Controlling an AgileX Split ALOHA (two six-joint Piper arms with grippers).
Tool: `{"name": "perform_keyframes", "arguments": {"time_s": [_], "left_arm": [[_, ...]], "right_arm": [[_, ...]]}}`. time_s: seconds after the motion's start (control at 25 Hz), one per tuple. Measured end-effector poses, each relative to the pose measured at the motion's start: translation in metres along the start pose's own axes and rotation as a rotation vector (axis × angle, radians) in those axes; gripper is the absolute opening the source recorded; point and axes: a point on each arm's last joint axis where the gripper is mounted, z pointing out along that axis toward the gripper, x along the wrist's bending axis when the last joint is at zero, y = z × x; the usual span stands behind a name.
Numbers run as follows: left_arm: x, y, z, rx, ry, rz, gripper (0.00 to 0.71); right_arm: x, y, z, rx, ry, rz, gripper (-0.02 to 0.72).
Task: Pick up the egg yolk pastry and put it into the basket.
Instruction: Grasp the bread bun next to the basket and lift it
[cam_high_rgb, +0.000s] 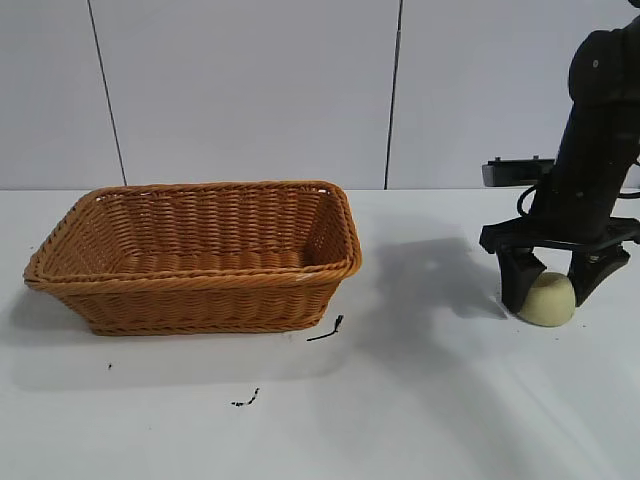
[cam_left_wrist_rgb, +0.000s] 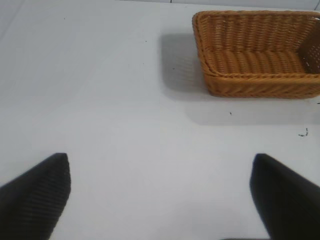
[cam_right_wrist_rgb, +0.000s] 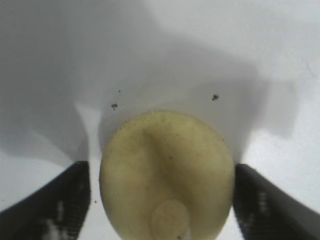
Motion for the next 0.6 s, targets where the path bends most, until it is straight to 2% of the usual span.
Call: {"name": "perform_keyframes", "arguments": {"time_s": [0.08, 0.16, 0.6], "left_arm": [[0.0, 0.0, 0.0, 0.0, 0.0, 0.0, 0.696], [0.0, 0.0, 0.0, 0.0, 0.0, 0.0, 0.696], [0.0, 0.0, 0.0, 0.0, 0.0, 0.0, 0.696]], "right_arm": [[0.0, 0.0, -0.0002, 0.002, 0.0, 0.0, 0.259], [0.0, -0.0001, -0.0002, 0.003, 0.0, 0.0, 0.214], [0.0001, -0.0009, -0.0002, 0.012, 0.002, -0.002, 0.189]]}}
